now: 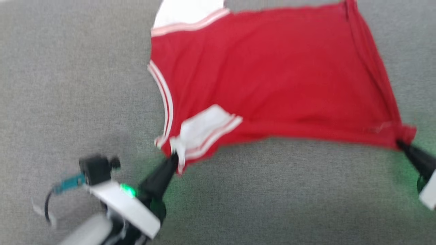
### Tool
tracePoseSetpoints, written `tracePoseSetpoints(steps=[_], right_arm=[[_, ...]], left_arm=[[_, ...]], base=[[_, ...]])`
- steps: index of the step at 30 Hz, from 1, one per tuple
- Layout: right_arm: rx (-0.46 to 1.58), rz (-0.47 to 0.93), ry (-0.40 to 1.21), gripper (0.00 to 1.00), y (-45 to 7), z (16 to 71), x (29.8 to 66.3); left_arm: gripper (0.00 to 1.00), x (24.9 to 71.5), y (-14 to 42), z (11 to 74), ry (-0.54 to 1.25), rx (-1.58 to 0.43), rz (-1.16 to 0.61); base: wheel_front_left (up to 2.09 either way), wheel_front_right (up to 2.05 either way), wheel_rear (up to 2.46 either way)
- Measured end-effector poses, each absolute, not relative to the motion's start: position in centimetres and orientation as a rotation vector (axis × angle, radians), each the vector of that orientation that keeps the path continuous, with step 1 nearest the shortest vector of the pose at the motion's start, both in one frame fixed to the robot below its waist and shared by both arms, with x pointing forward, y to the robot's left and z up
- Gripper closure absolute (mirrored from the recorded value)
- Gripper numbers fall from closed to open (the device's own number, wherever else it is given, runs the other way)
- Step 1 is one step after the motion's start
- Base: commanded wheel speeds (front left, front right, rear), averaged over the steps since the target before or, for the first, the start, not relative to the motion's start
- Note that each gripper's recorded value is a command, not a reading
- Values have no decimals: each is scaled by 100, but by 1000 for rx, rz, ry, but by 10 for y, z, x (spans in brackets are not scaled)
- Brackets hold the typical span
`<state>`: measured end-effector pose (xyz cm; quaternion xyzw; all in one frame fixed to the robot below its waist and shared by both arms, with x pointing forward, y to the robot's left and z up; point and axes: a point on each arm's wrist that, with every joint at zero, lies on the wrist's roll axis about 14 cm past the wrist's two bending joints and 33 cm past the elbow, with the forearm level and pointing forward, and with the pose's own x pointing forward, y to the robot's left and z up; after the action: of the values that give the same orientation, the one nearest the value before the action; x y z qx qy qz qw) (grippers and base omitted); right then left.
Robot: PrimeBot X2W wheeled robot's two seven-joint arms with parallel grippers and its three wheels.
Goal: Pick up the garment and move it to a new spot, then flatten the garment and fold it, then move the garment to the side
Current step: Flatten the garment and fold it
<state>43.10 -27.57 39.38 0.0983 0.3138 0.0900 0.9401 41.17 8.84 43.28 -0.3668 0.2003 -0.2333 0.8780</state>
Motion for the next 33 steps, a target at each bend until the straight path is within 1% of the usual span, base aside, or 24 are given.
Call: tracePoseSetpoints(steps=[6, 7, 10, 13, 16, 20, 25, 30, 33], right_arm=[[239, 160, 678, 100, -281, 390, 382], [237, 156, 685, 100, -283, 391, 372], [240, 149, 675, 100, -285, 396, 365], [238, 152, 635, 100, -284, 407, 375], [228, 167, 601, 100, -278, 418, 388], [202, 199, 527, 100, -266, 442, 417], [184, 198, 469, 100, -261, 464, 445], [200, 156, 458, 100, -267, 464, 466], [229, 142, 479, 100, -265, 452, 473]], left_arm=[[100, 367, 91, 429, 456, -792, -475], [100, 358, 90, 432, 457, -820, -471], [100, 349, 88, 437, 449, -824, -479], [100, 356, 92, 442, 413, -795, -480], [100, 377, 91, 460, 338, -777, -509], [100, 402, 86, 480, 266, -732, -563], [100, 431, 87, 499, 193, -710, -574], [100, 450, 90, 498, 166, -732, -541], [100, 452, 89, 477, 217, -740, -508]], base=[[0, 0, 0], [0, 0, 0], [0, 0, 0], [0, 0, 0], [0, 0, 0], [0, 0, 0], [0, 0, 0], [0, 0, 0], [0, 0, 0]])
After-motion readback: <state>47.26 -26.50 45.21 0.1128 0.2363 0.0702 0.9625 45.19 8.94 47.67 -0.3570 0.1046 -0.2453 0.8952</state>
